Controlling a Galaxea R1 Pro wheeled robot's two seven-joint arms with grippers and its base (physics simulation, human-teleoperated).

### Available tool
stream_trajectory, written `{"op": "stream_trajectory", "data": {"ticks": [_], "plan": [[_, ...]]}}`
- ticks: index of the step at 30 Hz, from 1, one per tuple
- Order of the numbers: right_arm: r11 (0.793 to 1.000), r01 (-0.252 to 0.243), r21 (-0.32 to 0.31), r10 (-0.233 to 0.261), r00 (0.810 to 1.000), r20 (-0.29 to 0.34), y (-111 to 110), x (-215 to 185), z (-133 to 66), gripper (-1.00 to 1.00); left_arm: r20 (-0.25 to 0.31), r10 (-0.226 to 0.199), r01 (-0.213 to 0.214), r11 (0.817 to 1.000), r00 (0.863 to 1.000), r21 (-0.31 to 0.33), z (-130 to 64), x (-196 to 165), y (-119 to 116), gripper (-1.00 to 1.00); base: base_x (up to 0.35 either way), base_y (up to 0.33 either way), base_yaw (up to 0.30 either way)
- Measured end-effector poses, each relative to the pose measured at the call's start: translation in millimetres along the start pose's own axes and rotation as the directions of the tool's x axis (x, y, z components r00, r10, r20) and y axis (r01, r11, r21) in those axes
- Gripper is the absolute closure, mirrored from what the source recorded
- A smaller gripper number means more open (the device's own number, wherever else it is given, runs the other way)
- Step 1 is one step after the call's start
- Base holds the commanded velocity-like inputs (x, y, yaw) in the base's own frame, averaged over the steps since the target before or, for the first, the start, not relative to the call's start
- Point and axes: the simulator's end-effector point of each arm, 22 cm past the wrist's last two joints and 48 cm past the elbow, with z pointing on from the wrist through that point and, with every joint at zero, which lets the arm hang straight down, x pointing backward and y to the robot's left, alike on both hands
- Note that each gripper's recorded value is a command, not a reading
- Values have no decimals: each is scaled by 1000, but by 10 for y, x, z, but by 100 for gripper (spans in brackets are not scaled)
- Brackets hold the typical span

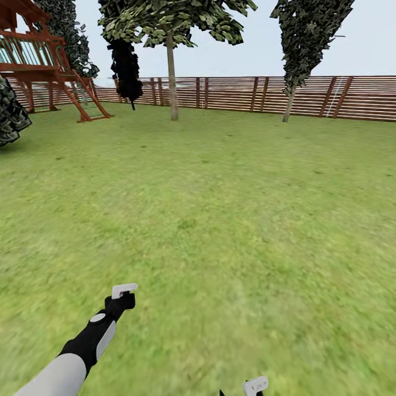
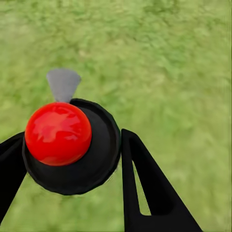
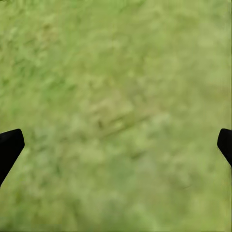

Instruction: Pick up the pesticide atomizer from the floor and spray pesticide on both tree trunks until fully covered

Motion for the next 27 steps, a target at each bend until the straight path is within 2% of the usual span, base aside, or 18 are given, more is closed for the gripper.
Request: {"op": "stream_trajectory", "data": {"ticks": [27], "plan": [[1000, 0, 0, 0, 1000, 0, 0, 1, 0, -100, 0, -1, 1, 1000, 1000, 0, 0, 3, -7, 100, 338, 7, 0]]}}
